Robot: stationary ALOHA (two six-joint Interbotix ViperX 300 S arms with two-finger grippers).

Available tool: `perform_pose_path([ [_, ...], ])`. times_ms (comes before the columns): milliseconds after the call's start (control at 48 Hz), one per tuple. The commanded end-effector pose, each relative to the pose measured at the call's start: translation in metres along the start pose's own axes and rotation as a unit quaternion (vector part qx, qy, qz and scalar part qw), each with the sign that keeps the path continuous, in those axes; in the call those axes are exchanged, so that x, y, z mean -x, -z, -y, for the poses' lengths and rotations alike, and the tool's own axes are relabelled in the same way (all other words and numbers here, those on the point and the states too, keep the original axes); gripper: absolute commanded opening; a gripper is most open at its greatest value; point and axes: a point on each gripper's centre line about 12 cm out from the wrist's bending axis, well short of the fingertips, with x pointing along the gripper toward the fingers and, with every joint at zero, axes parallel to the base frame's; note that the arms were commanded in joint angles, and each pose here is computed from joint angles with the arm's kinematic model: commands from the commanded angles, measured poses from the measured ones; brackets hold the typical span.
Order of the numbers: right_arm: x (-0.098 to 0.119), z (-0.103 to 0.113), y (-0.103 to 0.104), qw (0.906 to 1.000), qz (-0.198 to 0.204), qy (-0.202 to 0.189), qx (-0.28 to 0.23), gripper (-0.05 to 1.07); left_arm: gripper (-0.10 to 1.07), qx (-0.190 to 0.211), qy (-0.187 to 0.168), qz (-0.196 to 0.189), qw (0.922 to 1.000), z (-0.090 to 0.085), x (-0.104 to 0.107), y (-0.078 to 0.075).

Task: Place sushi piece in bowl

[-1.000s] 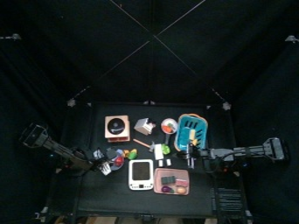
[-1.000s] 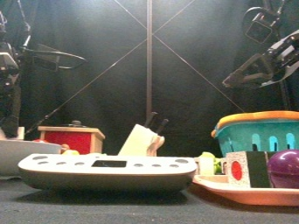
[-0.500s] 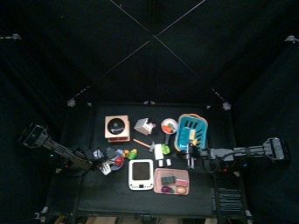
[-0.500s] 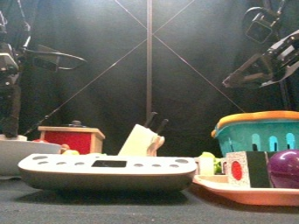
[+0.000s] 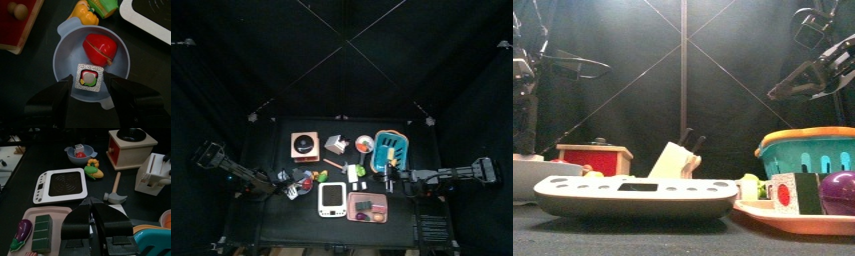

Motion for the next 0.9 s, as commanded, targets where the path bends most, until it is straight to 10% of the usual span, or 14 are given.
perform_pose_path([
  [0,-0.0008,0.0,-0.0058,1.0,0.009,0.0,-0.001,0.01,0.87,0.005,0.009,0.01,0.9999,0.0035,0.0054,-0.0066],
  [875,-0.0085,-0.0026,0.002,0.9999,-0.013,-0.004,-0.009,0.01,0.87,-0.005,0.02,0.033,0.9992,0.0026,0.0126,-0.0135],
])
